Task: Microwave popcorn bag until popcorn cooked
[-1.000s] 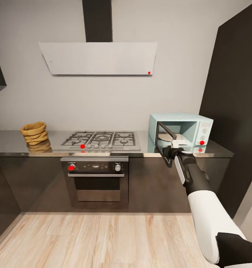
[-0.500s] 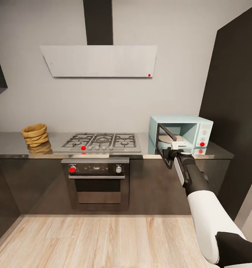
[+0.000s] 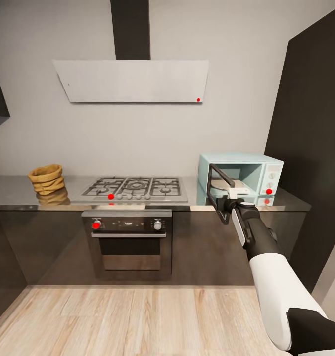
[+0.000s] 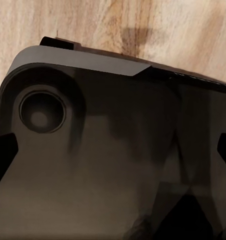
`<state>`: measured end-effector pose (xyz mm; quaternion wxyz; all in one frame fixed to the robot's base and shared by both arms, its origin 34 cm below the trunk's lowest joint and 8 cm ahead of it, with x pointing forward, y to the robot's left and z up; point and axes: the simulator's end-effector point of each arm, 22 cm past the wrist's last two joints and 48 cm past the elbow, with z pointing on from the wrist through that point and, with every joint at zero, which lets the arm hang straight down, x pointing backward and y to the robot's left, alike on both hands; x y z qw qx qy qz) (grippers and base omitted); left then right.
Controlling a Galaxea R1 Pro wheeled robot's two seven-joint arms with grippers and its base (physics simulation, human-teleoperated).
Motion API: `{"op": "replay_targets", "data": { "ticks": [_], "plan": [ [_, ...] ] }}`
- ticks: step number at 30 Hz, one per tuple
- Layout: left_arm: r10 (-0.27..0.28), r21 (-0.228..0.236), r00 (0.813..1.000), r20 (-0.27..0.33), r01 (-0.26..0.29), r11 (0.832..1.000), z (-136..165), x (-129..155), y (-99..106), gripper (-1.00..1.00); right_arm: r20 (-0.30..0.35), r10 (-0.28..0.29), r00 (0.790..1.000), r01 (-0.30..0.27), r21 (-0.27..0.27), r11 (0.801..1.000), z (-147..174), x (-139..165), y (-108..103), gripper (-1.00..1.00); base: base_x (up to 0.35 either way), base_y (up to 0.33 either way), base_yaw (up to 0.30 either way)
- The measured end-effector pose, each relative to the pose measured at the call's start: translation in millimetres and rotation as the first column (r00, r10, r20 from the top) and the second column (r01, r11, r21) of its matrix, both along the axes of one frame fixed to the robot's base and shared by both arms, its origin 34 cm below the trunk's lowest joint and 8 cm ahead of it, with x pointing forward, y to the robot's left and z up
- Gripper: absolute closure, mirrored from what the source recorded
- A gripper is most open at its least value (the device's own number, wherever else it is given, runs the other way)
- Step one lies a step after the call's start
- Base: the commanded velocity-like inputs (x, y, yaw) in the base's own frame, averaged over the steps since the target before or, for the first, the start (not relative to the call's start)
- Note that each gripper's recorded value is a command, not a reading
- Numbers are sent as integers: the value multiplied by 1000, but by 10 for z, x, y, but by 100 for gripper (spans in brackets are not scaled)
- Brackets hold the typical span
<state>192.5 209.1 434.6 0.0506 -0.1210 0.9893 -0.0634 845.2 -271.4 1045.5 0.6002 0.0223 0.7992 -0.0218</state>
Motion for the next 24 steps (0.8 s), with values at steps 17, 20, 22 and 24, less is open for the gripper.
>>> {"op": "replay_targets", "data": {
  "ticks": [17,20,22,24],
  "plan": [
    [1,0,1000,3,-1,1000,5,-1,0,-100,45,4,999,-5,16,1000,217,-28,2,-100,0,0,0],
    [1,0,1000,3,-1,1000,5,-1,0,-100,41,6,999,-7,17,1000,209,-31,1,-100,0,0,0],
    [0,0,1000,3,0,1000,6,1,0,-100,41,12,999,-13,19,1000,218,-33,12,-100,0,0,0],
    [0,0,1000,3,0,1000,6,1,0,-100,33,33,999,-33,26,999,212,-41,52,-100,0,0,0]
  ]
}}
